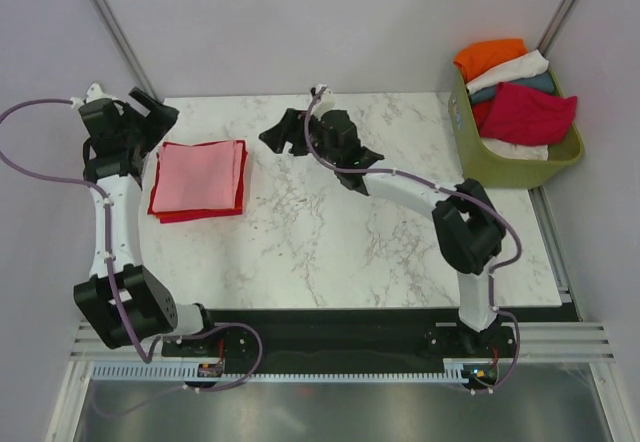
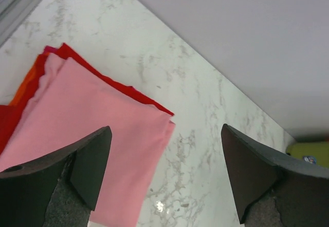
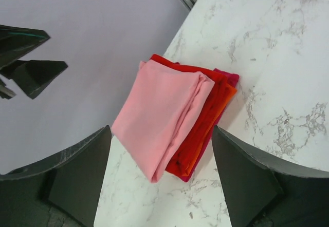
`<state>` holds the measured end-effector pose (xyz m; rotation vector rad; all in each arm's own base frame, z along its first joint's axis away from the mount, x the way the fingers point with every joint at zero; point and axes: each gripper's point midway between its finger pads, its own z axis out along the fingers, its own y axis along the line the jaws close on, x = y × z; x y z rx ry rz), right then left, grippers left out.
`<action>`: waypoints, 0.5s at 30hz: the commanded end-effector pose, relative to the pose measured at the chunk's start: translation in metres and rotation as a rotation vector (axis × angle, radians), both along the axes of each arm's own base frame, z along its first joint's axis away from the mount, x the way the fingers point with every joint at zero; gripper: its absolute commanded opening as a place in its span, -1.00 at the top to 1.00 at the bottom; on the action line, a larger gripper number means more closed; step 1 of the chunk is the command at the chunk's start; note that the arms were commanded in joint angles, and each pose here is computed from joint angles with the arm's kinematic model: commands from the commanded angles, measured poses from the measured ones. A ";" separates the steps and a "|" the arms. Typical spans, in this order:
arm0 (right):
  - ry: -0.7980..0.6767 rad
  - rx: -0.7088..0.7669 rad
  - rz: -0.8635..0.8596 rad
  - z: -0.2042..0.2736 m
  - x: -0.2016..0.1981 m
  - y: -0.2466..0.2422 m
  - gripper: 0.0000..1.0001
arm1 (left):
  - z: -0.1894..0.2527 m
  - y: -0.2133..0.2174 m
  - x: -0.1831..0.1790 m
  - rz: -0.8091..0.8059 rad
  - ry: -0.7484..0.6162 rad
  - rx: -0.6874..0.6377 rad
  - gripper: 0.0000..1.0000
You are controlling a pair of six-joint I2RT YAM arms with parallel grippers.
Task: Fold and stack the t-shirts
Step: Reset both grippers
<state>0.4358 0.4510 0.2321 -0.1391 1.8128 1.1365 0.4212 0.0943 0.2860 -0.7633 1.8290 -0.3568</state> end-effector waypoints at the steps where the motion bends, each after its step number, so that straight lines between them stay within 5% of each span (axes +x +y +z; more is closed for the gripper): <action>1: -0.087 0.011 -0.028 0.042 -0.016 -0.029 -0.74 | 0.024 -0.064 -0.004 -0.155 -0.082 -0.041 -0.89; 15: -0.102 -0.019 -0.189 0.045 -0.056 -0.149 -0.81 | 0.013 -0.250 -0.041 -0.578 -0.101 -0.051 -0.89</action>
